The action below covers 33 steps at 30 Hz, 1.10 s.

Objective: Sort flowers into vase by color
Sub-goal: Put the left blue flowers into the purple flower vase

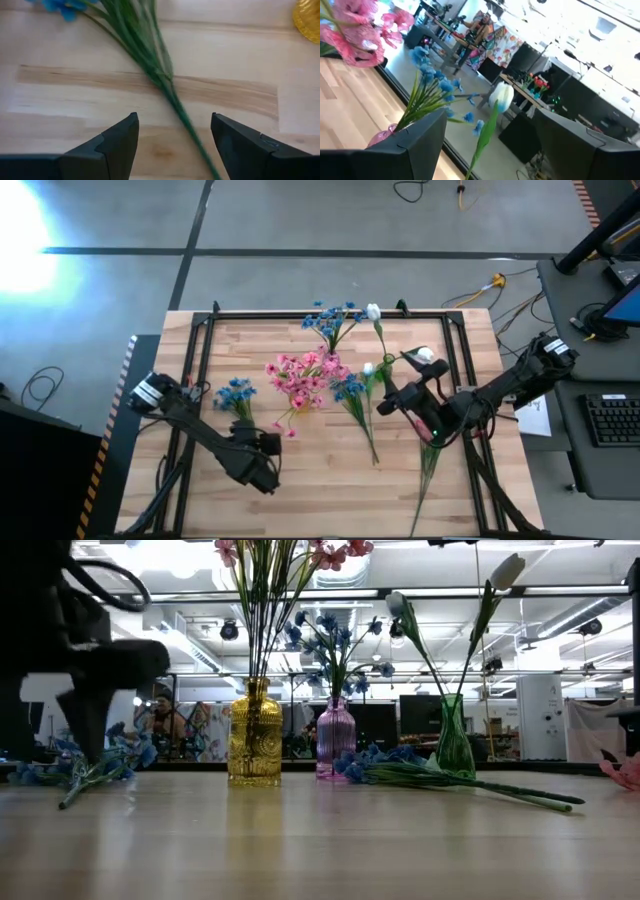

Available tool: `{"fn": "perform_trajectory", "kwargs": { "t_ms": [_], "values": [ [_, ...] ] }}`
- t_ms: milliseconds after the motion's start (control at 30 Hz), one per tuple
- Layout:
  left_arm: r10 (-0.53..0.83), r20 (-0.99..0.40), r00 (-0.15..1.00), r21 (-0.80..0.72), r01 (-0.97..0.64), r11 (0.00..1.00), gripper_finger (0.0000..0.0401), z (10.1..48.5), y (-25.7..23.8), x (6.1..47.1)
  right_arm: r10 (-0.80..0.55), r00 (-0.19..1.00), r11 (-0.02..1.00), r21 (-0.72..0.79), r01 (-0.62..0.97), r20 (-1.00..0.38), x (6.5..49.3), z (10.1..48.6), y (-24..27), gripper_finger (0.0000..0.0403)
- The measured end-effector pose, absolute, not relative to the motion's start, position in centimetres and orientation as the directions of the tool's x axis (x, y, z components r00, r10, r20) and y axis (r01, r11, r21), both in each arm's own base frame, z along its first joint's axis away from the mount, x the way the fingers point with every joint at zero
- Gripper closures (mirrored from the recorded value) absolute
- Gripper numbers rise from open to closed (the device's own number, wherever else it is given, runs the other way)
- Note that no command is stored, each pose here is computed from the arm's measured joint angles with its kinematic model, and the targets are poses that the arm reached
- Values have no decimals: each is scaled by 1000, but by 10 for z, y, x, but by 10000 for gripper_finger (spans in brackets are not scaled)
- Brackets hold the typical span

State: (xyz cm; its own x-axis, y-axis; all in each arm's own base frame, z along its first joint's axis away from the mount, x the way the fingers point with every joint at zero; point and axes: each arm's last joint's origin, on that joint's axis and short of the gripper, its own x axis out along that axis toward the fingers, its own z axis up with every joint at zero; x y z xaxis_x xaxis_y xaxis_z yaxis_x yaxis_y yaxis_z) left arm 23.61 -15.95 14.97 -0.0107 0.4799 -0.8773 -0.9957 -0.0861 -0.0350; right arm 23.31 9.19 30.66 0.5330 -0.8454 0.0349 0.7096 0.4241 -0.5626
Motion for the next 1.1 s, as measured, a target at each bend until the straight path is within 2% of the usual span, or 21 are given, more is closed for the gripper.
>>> {"fn": "perform_trajectory", "kwargs": {
  "t_ms": [300,433,567,967,1100],
  "values": [
    [496,-867,-44,-11,-994,-107,167,130,-158,244,-832,553,425,-585,690,48,232,308,92,115],
    [492,-868,-62,7,-994,-112,182,126,-158,244,-831,554,425,-587,689,48,232,308,92,121],
    [500,-863,-76,23,-993,-112,220,120,-158,245,-830,555,425,-590,686,48,232,306,91,127],
    [501,-859,-104,54,-992,-113,379,116,-158,245,-828,558,427,-588,687,50,232,306,91,148],
    [478,-870,-121,75,-991,-114,397,118,-158,244,-828,558,427,-587,687,50,232,306,91,155]
  ]
}}
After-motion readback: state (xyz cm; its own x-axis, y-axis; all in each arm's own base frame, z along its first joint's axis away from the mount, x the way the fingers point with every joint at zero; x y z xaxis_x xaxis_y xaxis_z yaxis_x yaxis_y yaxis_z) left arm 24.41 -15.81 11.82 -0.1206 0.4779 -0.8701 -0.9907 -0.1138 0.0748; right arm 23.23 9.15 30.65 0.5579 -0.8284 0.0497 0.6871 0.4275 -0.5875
